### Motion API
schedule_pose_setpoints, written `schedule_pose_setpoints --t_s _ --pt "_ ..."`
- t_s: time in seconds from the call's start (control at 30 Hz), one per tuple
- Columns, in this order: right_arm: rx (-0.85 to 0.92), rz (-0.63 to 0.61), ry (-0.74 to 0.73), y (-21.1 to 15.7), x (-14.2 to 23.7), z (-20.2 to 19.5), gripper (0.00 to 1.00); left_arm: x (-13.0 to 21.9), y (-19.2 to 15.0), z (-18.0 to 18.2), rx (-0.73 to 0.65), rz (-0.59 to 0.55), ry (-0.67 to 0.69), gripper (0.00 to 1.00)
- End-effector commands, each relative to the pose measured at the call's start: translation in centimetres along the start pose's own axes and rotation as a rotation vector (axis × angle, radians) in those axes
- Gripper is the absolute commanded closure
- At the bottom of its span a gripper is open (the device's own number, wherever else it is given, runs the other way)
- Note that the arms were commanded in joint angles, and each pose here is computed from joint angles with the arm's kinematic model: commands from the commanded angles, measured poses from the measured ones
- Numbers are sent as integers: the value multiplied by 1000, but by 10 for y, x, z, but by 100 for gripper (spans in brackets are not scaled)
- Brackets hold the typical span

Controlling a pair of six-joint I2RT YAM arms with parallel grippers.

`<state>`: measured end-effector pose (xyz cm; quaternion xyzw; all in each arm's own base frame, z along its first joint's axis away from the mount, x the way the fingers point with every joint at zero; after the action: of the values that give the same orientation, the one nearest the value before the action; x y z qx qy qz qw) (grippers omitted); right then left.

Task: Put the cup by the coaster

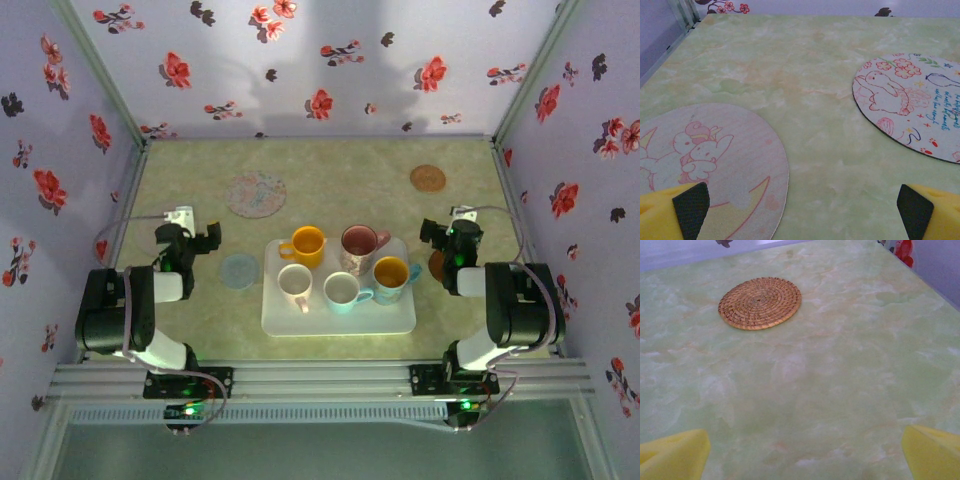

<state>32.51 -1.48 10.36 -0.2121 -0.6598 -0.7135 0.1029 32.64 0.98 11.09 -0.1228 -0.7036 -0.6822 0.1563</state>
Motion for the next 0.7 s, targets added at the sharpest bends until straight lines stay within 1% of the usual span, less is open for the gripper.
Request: schedule_pose_setpoints --t_s 0.0,0.57,0.67 --pt "9 -48 -11 12 -2 2 1 -4 10 -1 -17 -41 9 1" --pt "9 -49 -11 12 -2 2 1 -3 10 2 -3 -42 14 1" --pt "10 -50 -10 12 -2 2 1 -1 11 4 4 -54 40 1"
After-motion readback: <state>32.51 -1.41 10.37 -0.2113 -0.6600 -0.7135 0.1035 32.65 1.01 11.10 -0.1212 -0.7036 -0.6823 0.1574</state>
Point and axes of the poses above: each hand's point on the last joint's axis, 136 mm out from that joint toward the fingers, its own x axis back along the fingers, its own z axis along the line the jaws close on, y = z × x, the point moved 7 cm from there along x, back along the fingers, and after that the axes turned 2 degrees about x, right-handed, at the moved point
